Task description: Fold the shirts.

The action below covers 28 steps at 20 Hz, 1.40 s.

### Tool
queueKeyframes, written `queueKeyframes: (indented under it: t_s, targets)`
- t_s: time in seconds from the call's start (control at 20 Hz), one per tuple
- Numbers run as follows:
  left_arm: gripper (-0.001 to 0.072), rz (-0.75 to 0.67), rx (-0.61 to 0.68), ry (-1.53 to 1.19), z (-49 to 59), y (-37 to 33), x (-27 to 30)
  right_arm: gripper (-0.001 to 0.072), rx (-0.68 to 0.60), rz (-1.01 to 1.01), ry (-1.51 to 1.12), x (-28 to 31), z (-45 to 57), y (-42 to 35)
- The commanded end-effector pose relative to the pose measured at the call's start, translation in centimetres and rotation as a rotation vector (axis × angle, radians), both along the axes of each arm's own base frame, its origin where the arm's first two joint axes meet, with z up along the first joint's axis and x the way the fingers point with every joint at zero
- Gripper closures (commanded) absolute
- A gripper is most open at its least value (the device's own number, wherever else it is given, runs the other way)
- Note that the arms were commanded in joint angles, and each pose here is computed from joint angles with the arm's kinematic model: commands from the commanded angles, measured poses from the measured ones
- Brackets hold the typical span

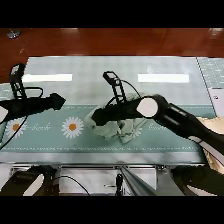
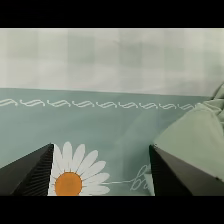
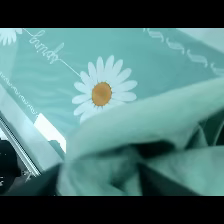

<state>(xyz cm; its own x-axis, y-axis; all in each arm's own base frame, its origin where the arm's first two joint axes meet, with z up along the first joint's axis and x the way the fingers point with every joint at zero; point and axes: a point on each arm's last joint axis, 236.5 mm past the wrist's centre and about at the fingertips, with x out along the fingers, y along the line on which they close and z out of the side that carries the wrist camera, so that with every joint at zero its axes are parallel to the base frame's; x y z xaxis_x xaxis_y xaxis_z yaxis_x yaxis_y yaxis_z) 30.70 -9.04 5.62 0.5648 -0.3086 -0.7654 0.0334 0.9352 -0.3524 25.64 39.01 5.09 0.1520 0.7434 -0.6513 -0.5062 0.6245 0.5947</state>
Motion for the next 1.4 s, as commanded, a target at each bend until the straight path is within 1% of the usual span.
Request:
queueKeyframes:
  t_s: [0.0,0.1,0.2,0.3,0.35,0.4,0.45,0.55,0.65,0.75,0.9,1.1,1.15,1.2,1.25,1.35]
  targets:
    - [0.0004,-0.003,-0.005,0.024,-0.5,-0.2,-0.2,0.0083,-0.021,-0.040,0.053,1.9,-0.9,-2.0]
    - [0.0004,-0.024,0.006,0.074,-1.0,-0.2,-1.2,0.0083,-0.059,-0.183,-0.033,8.0,2.8,-9.8]
    - [0.0004,-0.059,0.019,0.182,-2.3,-0.3,-3.5,0.0086,-0.127,-0.425,-0.077,12.6,5.2,-21.7]
    - [0.0004,-0.111,0.030,0.368,-4.6,-0.5,-7.2,0.0090,-0.256,-0.652,-0.025,12.5,4.4,-34.1]
    - [0.0004,-0.131,0.036,0.463,-5.8,-0.5,-9.0,0.0091,-0.290,-0.757,0.029,11.3,3.2,-38.9]
    - [0.0004,-0.138,0.039,0.533,-7.2,-0.4,-10.2,0.0091,-0.290,-0.864,0.096,9.6,1.3,-42.7]
    - [0.0004,-0.146,0.045,0.560,-8.6,-0.3,-10.7,0.0091,-0.263,-0.947,0.168,7.7,-0.8,-45.0]
    - [0.0004,-0.103,0.025,0.579,-10.6,-0.1,-10.4,0.0092,-0.183,-1.011,0.267,4.7,-4.7,-45.7]
    - [0.0004,-0.037,-0.084,0.580,-12.0,-1.2,-9.3,0.0092,-0.092,-0.992,0.328,3.2,-7.4,-43.5]
    - [0.0004,-0.008,-0.214,0.527,-12.7,-3.5,-7.3,0.0092,-0.030,-0.952,0.366,2.6,-8.9,-40.8]
    - [0.0004,-0.018,-0.328,0.444,-13.2,-6.6,-4.5,0.0092,-0.040,-0.872,0.397,1.7,-10.1,-37.9]
    - [0.0006,-0.071,-0.440,0.416,-13.7,-10.1,-3.2,0.0091,-0.067,-0.743,0.418,1.2,-10.7,-34.0]
    - [0.0063,-0.076,-0.440,0.432,-14.2,-10.3,-3.2,0.0092,-0.072,-0.719,0.442,1.1,-11.2,-33.0]
    - [0.0465,-0.110,-0.434,0.433,-14.3,-10.5,-3.4,0.0092,-0.072,-0.695,0.462,1.0,-11.6,-32.2]
    - [0.0678,-0.143,-0.426,0.413,-14.0,-10.6,-3.3,0.0092,-0.082,-0.665,0.477,0.9,-11.9,-31.5]
    - [0.0678,-0.185,-0.432,0.389,-12.8,-11.0,-2.8,0.0092,-0.091,-0.651,0.488,1.6,-12.5,-30.9]
